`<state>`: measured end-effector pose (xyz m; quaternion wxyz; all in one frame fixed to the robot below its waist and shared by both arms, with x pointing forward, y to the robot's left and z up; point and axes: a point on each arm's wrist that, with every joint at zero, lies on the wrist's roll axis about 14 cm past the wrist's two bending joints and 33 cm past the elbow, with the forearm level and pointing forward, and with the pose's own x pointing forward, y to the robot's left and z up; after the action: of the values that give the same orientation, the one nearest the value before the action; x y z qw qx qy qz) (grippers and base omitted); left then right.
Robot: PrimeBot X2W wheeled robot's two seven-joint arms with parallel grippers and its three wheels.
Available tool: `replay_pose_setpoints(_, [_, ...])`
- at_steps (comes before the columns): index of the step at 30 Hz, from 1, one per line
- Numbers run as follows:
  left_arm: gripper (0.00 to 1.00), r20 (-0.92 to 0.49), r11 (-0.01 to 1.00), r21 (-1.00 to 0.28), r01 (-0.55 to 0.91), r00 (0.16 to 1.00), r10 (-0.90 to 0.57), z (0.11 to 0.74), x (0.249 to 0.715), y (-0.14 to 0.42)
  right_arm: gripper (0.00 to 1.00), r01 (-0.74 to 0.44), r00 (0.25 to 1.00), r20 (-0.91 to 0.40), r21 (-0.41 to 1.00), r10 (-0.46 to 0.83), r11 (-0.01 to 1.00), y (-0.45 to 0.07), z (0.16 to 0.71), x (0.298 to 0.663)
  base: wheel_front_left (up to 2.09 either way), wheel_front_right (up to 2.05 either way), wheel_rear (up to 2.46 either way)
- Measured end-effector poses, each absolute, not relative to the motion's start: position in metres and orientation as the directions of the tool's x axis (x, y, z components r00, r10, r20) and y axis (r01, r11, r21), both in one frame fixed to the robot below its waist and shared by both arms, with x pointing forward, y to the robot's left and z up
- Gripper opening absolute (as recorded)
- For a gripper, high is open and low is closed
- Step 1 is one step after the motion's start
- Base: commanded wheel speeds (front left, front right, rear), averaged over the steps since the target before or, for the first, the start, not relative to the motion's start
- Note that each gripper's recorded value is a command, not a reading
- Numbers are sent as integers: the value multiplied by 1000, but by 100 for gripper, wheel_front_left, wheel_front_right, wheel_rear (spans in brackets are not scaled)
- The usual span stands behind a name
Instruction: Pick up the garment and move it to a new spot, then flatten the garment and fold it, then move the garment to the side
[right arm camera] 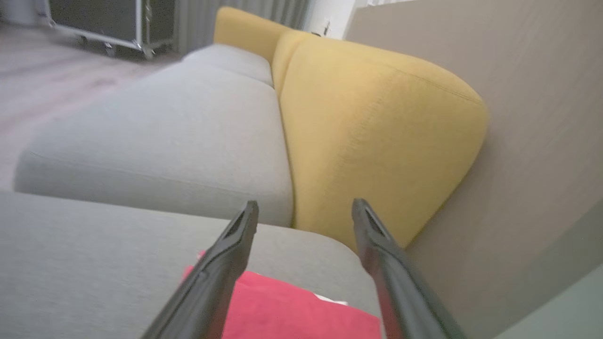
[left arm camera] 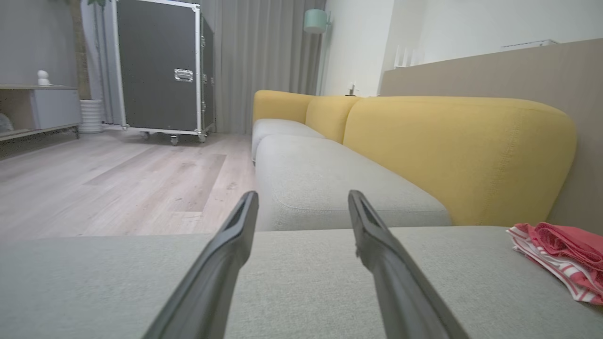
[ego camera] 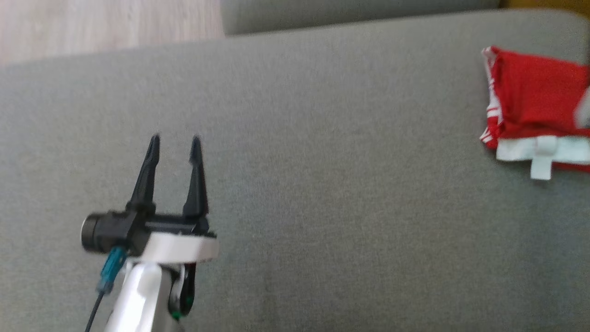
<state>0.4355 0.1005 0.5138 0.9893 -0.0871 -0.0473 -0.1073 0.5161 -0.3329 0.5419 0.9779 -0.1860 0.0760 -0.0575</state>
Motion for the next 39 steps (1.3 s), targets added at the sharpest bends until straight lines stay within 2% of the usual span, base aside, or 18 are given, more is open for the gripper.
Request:
replay_pose_setpoints(4, [100,130,970,-156,185,978,-165,524,415,115,100,40,999,13,-283,-38,958,-282,575,509,0,0,0])
replay_pose_setpoints(9, [100,170,981,-144,133,980,-108,539,391,133,100,-3,974,223,-121,30,993,-231,623,486,0,0,0])
replay_pose_setpoints(14, [100,192,986,-141,89,980,-61,546,376,149,100,-63,949,309,20,54,998,-192,627,462,0,0,0])
replay_pose_setpoints(18, [100,174,988,-142,57,984,-31,540,368,159,100,-80,957,287,109,45,991,-179,599,439,0,0,0])
replay_pose_setpoints(24, [100,150,989,-142,30,989,-9,531,357,166,100,-93,984,167,174,64,980,-170,541,400,0,0,0])
replay_pose_setpoints(32, [100,120,990,-142,21,993,-4,520,349,167,100,-102,987,140,182,76,978,-166,525,373,0,0,0])
replay_pose_setpoints(39, [100,99,987,-157,15,995,0,513,348,168,100,-118,986,142,183,93,976,-160,525,372,0,0,0])
